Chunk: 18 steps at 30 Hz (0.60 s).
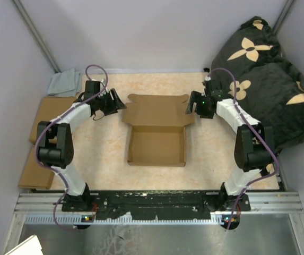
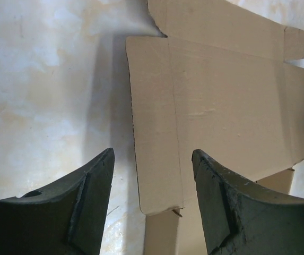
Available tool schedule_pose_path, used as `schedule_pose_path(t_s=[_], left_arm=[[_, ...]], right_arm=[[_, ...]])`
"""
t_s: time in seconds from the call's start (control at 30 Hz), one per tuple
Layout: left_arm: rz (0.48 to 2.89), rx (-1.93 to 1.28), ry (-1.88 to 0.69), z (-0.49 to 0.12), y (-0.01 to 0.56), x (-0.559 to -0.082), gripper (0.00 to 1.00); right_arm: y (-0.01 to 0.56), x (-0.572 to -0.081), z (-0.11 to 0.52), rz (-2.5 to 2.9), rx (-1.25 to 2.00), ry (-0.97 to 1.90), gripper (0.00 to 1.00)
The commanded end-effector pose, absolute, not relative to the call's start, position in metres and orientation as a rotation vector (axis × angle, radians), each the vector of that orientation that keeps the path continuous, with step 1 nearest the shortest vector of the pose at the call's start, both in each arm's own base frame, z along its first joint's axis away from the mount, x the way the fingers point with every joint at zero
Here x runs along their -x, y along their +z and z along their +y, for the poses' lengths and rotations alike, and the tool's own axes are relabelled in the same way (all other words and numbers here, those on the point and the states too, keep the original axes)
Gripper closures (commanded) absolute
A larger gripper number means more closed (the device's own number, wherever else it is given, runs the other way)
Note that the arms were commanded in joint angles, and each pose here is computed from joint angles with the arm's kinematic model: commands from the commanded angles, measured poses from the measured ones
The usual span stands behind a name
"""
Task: Fold the paper box
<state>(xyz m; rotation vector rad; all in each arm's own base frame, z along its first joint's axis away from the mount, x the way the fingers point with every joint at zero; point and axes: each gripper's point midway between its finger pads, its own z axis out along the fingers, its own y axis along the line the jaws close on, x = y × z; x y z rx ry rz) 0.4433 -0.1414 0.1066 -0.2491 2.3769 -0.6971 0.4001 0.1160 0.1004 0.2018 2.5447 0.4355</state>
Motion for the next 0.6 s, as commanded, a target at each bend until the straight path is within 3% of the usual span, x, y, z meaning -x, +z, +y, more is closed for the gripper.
schedule_pose_path(t_s=[0.0, 0.4, 0.57], left_arm=[[2.415, 0.206, -0.778, -0.151, 0.092, -0.438, 0.34], [2.425, 0.206, -0.829, -0.158, 0.081, -0.436, 0.34], [2.428, 0.205, -0.83, -0.158, 0.08, -0.437, 0.36]], right_arm=[[0.125, -0.424, 0.12, 2.466, -0.168, 0.51, 0.19], [0.1, -0.436, 0.125, 2.531, -0.164, 0.523, 0.2], [0.095, -0.44, 0.132, 2.552, -0.144, 0.567, 0.29]])
